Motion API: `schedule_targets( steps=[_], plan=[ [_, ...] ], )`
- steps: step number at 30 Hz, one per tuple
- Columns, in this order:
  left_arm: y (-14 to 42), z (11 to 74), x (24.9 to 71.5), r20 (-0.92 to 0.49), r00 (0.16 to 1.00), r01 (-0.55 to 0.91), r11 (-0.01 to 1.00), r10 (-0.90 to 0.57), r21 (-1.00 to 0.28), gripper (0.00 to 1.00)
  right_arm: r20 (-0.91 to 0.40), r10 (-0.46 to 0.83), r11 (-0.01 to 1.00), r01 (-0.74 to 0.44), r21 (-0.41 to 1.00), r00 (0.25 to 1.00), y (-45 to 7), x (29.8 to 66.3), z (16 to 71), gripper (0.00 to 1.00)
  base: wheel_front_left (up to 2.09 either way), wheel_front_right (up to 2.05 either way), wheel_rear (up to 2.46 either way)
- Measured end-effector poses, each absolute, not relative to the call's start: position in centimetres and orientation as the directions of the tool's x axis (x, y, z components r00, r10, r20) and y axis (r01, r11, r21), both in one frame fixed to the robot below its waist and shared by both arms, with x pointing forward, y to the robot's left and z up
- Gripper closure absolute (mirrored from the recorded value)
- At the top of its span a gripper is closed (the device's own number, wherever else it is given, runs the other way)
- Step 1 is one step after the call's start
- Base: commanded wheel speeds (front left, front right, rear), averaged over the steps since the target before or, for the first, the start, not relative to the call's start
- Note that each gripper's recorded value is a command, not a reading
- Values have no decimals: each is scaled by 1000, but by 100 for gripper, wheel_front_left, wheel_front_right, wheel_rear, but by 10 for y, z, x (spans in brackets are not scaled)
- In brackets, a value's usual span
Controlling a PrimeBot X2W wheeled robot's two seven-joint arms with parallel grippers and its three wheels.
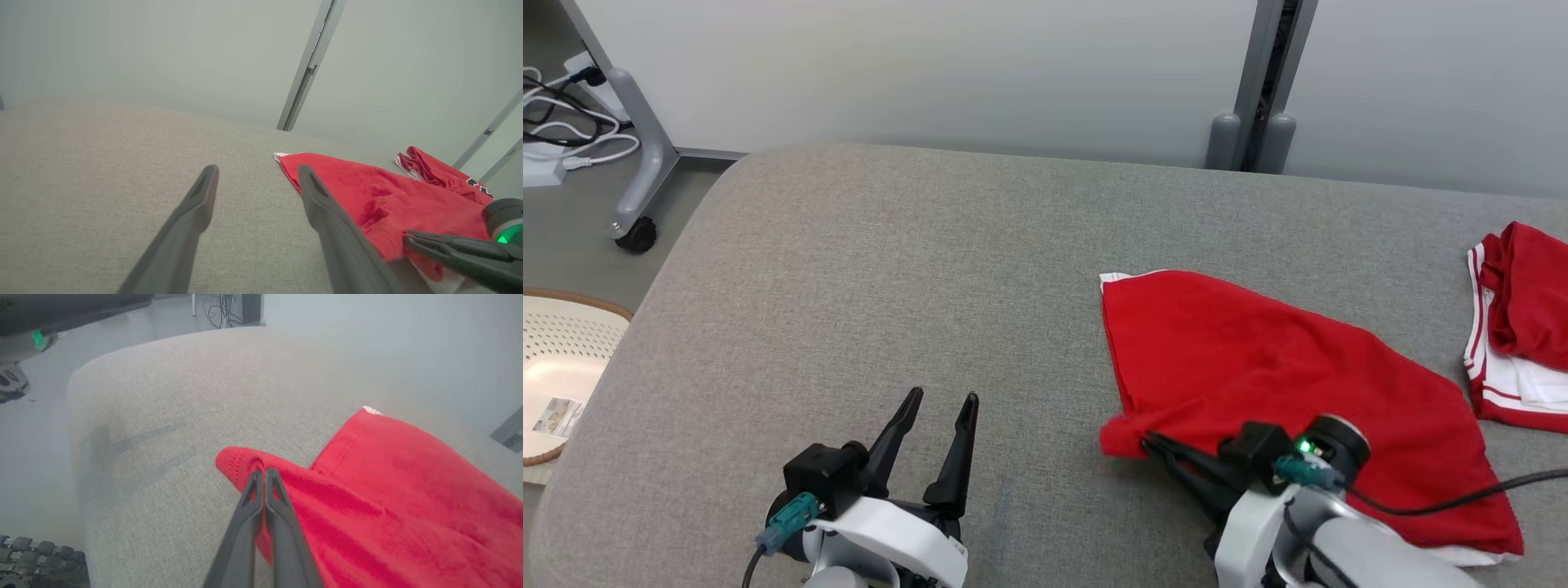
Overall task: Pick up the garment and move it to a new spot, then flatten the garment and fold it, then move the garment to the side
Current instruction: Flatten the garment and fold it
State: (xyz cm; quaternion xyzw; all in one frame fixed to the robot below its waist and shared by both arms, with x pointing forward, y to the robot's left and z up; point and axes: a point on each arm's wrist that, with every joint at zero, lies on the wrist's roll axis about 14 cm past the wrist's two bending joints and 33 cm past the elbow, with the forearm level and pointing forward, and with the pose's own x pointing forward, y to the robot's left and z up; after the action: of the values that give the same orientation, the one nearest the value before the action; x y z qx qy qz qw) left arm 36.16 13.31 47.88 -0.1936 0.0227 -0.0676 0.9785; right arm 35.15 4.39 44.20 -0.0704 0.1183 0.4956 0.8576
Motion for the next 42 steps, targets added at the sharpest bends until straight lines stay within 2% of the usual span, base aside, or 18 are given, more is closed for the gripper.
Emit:
schedule_targets(
  steps=[4, 7, 11, 15, 20, 21, 22, 23, 24, 29, 33, 36, 42],
  plan=[
    [134, 476, 359, -25, 990, 119, 918, -138, -379, 0, -160, 874, 470, -882, 37, 459, 56, 355, 478, 100, 0, 0, 0],
    [134, 476, 359, -26, 990, 117, 918, -137, -378, 0, -82, 881, 473, -865, 168, 466, 62, 356, 498, 100, 0, 0, 0],
    [134, 474, 360, -33, 990, 115, 917, -137, -381, 0, -27, 828, 531, -768, 357, 560, 44, 383, 512, 100, 0, 0, 0],
    [135, 471, 362, -40, 990, 108, 918, -134, -382, 0, -90, 727, 653, -645, 398, 680, 1, 424, 495, 100, 0, 0, 0],
    [139, 469, 366, -49, 991, 97, 919, -125, -383, 0, -189, 624, 756, -525, 390, 758, -34, 452, 462, 98, 0, 0, 0],
    [140, 468, 366, -52, 991, 93, 919, -122, -383, 0, -201, 619, 764, -522, 378, 760, -35, 454, 457, 76, 0, 0, 0],
    [140, 467, 366, -55, 991, 89, 919, -119, -384, 0, -205, 618, 765, -521, 378, 759, -33, 455, 455, 65, 0, 0, 0],
    [141, 467, 366, -56, 992, 87, 919, -117, -384, 0, -209, 623, 763, -526, 377, 754, -28, 455, 453, 48, 0, 0, 0],
    [141, 467, 367, -55, 992, 86, 919, -116, -384, 0, -220, 628, 764, -537, 358, 746, -25, 454, 449, 0, 0, 0, 0],
    [142, 470, 368, -44, 992, 90, 920, -116, -382, 0, -213, 624, 772, -551, 315, 752, -20, 456, 451, 0, 0, 0, 0],
    [141, 473, 370, -35, 992, 100, 921, -122, -376, 0, -95, 606, 774, -559, 298, 789, -26, 470, 489, 0, 0, 0, 0],
    [137, 474, 371, -31, 991, 111, 920, -132, -376, 0, -35, 582, 785, -550, 285, 812, -40, 468, 503, 0, 0, 0, 0],
    [125, 475, 374, -26, 985, 151, 914, -173, -376, 0, -6, 504, 837, -487, 248, 864, -83, 452, 504, 0, 0, 0, 0]
  ],
)
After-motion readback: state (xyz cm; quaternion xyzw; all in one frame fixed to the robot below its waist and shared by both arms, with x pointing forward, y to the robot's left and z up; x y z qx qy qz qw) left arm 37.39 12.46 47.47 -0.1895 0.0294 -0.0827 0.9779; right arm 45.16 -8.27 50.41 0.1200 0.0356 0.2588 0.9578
